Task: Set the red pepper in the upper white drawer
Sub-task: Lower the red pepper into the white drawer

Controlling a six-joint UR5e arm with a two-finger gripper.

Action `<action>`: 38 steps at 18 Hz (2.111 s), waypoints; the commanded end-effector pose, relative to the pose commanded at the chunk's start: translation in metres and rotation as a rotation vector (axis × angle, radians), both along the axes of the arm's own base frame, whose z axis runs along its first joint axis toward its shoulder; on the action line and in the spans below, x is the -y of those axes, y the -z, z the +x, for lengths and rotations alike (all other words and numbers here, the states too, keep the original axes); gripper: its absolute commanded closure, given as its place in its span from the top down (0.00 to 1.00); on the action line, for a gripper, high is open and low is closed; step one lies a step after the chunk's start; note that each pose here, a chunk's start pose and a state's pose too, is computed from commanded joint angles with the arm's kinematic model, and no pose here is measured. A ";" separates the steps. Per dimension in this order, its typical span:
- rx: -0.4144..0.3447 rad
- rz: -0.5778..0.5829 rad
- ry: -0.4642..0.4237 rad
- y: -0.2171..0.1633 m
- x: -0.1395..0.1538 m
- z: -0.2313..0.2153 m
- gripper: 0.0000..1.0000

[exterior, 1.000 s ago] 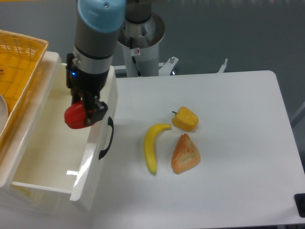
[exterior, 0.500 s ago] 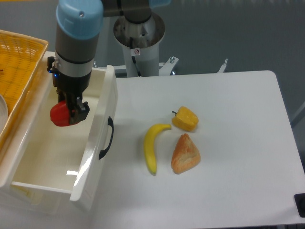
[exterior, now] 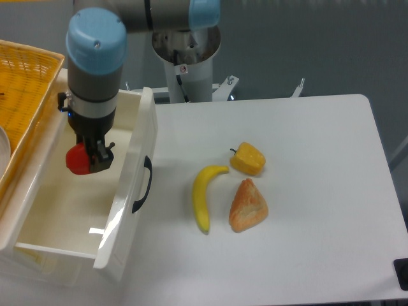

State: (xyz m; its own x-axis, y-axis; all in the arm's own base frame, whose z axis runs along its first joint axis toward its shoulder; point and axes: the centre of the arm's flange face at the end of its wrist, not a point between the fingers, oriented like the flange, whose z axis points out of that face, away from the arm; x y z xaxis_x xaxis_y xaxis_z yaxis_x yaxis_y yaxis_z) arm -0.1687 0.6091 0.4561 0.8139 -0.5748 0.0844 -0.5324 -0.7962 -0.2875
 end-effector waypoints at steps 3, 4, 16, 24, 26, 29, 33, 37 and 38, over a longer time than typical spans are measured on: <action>-0.002 0.004 0.000 0.007 -0.002 -0.001 0.13; -0.001 0.001 0.000 0.011 -0.002 -0.001 0.13; -0.026 -0.038 0.021 0.043 -0.013 0.005 0.15; -0.019 -0.050 0.025 0.054 -0.014 0.007 0.36; -0.018 -0.051 0.025 0.055 -0.014 0.007 0.43; -0.019 -0.051 0.031 0.058 -0.016 0.009 0.58; -0.026 -0.038 0.032 0.057 -0.018 0.009 0.79; -0.033 -0.029 0.032 0.059 -0.019 0.009 0.94; -0.033 -0.029 0.032 0.059 -0.019 0.009 0.94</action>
State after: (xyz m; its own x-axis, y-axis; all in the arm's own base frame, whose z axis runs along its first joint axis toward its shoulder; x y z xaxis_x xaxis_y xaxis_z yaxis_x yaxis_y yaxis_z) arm -0.1599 0.6276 0.3974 0.7979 -0.5982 0.0750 -0.5664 -0.7864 -0.2464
